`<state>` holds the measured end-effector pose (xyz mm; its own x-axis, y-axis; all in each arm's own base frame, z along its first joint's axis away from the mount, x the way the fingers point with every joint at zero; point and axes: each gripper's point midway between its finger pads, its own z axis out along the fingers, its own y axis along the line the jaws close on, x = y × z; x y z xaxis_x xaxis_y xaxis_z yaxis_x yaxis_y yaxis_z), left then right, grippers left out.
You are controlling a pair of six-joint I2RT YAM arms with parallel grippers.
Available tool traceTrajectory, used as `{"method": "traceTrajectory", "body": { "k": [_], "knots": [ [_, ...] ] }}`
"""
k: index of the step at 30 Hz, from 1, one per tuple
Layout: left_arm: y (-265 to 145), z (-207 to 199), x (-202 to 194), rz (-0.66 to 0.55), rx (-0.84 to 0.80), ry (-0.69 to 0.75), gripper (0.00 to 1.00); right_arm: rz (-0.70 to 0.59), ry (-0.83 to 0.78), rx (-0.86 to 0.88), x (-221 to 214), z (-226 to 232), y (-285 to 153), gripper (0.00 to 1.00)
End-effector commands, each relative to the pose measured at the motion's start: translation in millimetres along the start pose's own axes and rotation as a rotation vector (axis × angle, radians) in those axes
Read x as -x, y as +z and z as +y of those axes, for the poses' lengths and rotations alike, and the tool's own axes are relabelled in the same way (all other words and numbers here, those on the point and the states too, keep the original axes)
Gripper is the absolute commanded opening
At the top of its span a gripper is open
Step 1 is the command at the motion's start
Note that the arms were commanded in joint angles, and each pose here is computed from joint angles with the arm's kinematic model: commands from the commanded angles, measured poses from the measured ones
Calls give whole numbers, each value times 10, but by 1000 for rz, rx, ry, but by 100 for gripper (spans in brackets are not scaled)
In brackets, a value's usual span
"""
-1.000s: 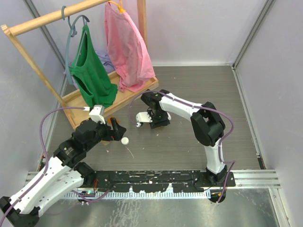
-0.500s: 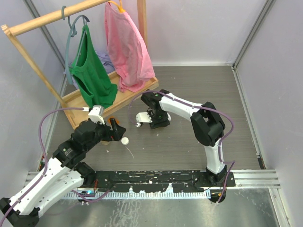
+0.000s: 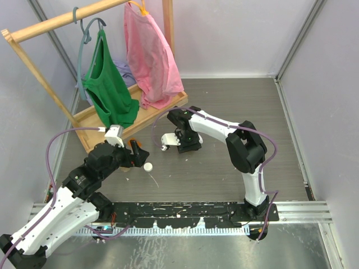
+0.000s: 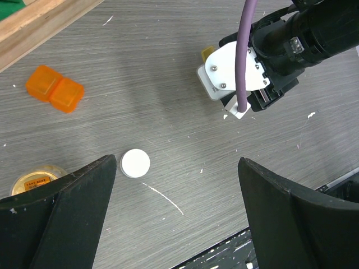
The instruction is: Sort the pills into containers
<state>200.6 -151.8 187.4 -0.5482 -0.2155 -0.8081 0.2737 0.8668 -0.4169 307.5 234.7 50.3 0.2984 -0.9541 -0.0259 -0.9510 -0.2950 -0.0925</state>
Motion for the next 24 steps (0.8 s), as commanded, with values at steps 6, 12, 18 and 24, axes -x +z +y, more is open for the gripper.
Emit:
{"method": "traceTrajectory", "body": {
  "k": [6, 12, 18, 24],
  "knots": [
    [-6, -64, 119, -41, -25, 2, 92, -22, 28, -14, 6, -20, -154, 1],
    [0, -68, 121, -39, -26, 6, 92, -14, 16, 15, 6, 40, -153, 1],
    [8, -80, 112, -35, -32, 4, 92, -5, 2, 27, -2, 83, -124, 1],
    [0, -72, 105, -36, -31, 4, 92, 1, 28, -26, -25, -20, -129, 1]
  ]
}}
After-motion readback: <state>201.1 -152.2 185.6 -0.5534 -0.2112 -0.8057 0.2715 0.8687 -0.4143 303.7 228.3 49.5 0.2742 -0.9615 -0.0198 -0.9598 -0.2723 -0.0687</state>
